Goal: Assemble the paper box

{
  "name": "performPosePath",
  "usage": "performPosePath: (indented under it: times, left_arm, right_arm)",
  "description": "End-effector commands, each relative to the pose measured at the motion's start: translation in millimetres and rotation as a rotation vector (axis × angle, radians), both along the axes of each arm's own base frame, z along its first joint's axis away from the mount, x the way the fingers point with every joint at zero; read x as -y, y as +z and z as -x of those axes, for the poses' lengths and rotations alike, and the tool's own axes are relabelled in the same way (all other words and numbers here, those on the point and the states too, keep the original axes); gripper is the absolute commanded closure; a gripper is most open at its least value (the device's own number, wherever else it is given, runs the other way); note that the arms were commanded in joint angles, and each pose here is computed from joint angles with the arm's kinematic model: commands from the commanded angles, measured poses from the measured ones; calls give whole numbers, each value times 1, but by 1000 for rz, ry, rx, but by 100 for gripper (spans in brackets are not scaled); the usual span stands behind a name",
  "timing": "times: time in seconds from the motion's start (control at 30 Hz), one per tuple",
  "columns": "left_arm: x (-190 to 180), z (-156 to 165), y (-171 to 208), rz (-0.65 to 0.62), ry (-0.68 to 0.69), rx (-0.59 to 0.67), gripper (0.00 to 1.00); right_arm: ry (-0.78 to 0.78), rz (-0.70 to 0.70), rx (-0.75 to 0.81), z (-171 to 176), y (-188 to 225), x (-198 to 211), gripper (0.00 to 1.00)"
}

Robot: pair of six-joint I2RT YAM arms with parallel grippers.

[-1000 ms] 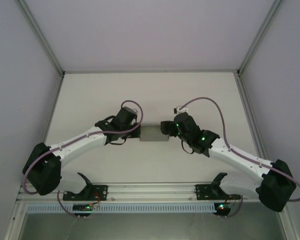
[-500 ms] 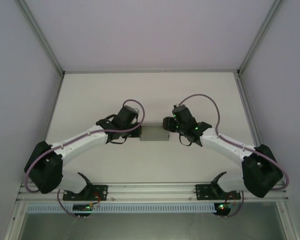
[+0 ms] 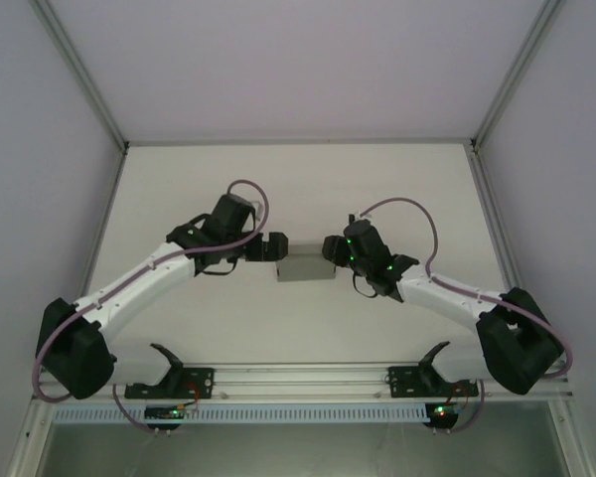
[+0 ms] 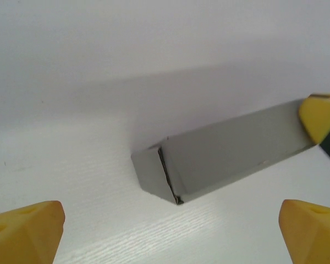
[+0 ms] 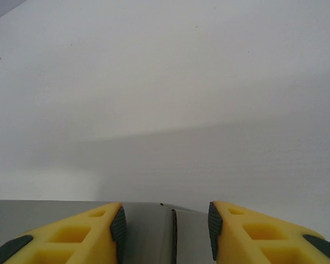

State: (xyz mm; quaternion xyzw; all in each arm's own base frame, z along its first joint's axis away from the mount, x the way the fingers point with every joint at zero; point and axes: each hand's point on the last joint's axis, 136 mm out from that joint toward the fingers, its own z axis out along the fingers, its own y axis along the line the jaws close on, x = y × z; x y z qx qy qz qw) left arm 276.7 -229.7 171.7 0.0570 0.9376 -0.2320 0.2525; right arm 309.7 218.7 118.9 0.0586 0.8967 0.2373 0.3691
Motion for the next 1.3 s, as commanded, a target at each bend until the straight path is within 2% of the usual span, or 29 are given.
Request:
performPosePath:
  times: [0.0,0.2,0.3,0.4,0.47,0.5,0.6,0.67,0.77,0.9,0.93,1.07,1.2,1.23,1.27]
  left_arm:
    - [9,-7,-7,84,-1,-50,0]
    - [18,-11,-48,145,11,-190,2]
    - [19,-7,-66,181,25,-240,14]
    - [17,1,-82,210,36,-282,27]
    - [12,8,-94,206,55,-309,40]
    - [11,11,-99,206,61,-316,42]
    - [7,18,-112,212,71,-340,57]
    - [4,21,-119,201,82,-357,68]
    - [0,27,-129,182,92,-381,85]
    - [-7,32,-140,154,108,-394,100]
    - [-8,33,-142,150,111,-397,100]
    - [-8,34,-145,144,105,-400,100]
    - [-5,30,-135,139,82,-377,100]
    - [-4,28,-129,137,75,-362,97]
    - [-3,24,-122,136,67,-341,89]
  right_arm:
    - [14,150,-172,34,-58,23,54]
    - [54,146,-169,44,-66,25,54]
    - [94,139,-177,51,-75,24,54]
    - [146,118,-174,58,-82,19,59]
    - [191,107,-167,63,-89,17,61]
    - [208,106,-171,68,-95,18,62]
    - [250,98,-168,76,-107,19,70]
    - [276,89,-171,81,-112,20,80]
    - [303,70,-146,84,-114,20,87]
    - [355,89,-112,86,-116,20,97]
    - [381,101,-101,87,-118,19,100]
    - [405,92,-105,89,-127,18,100]
    - [411,45,-74,81,-114,10,100]
    - [410,43,-67,78,-108,8,100]
    - [414,40,-59,75,-100,6,100]
